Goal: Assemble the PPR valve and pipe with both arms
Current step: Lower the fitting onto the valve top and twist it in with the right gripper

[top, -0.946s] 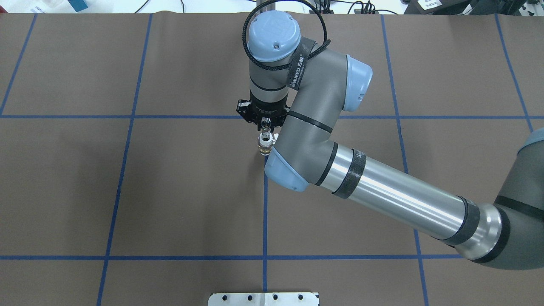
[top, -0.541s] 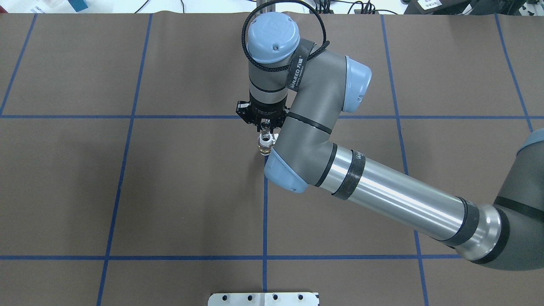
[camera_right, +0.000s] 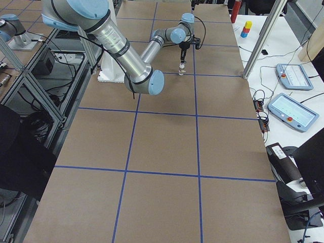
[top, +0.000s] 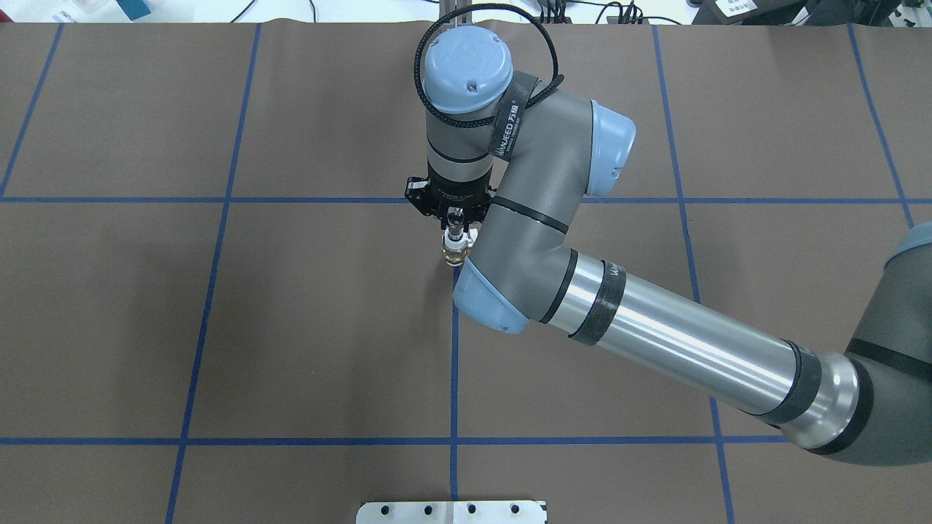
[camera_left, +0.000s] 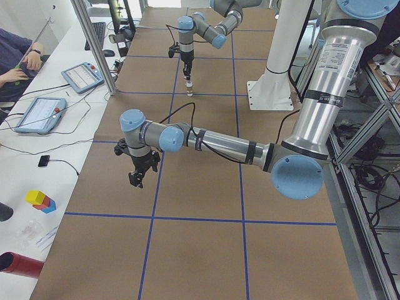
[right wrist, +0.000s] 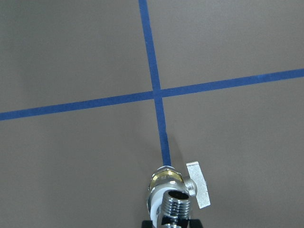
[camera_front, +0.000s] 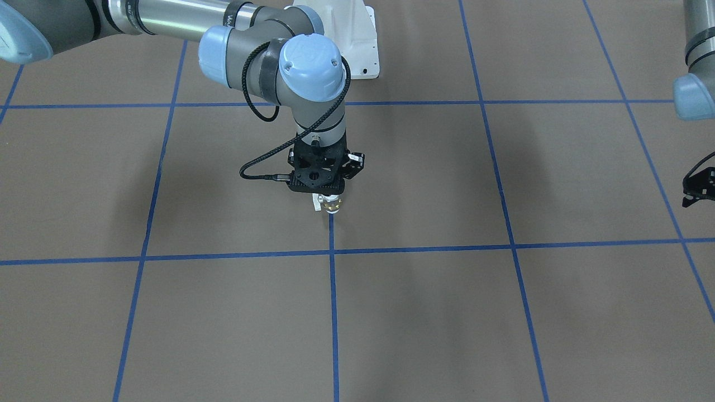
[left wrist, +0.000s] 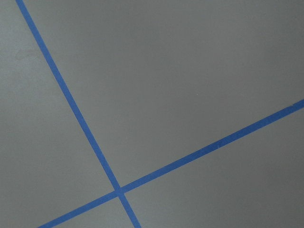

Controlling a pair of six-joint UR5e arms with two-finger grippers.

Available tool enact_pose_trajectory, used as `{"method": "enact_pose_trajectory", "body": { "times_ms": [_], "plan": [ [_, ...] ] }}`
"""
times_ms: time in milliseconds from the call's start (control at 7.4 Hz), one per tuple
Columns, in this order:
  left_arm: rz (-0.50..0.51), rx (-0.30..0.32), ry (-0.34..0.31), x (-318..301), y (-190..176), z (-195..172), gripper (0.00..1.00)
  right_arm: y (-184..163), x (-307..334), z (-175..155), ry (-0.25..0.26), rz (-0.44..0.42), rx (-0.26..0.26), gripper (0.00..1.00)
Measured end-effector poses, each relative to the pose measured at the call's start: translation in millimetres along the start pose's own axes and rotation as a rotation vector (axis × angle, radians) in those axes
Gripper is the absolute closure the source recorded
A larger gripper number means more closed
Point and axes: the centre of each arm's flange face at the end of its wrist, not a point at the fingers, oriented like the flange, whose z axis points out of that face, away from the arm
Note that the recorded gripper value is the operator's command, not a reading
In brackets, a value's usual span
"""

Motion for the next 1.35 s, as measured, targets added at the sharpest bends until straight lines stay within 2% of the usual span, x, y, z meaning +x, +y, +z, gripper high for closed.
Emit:
{"method": "enact_pose_trajectory", "body": {
  "times_ms": [1081,1216,1351],
  "plan": [
    [-0.004,-0.007,0.001,-2.4,1.8,3.6,0.0,3.4,0.2,9.2,0.009,-0.006,-0.01,0.99],
    [-0.004,-0.007,0.001,-2.6,1.9,3.8,0.0,3.7,-0.1,9.2,0.008,-0.006,-0.01,0.74],
    [-0.004,-0.008,0.001,-2.8,2.0,4.2,0.0,4.1,-0.6,9.0,0.007,-0.006,-0.011,0.68]
  ]
}}
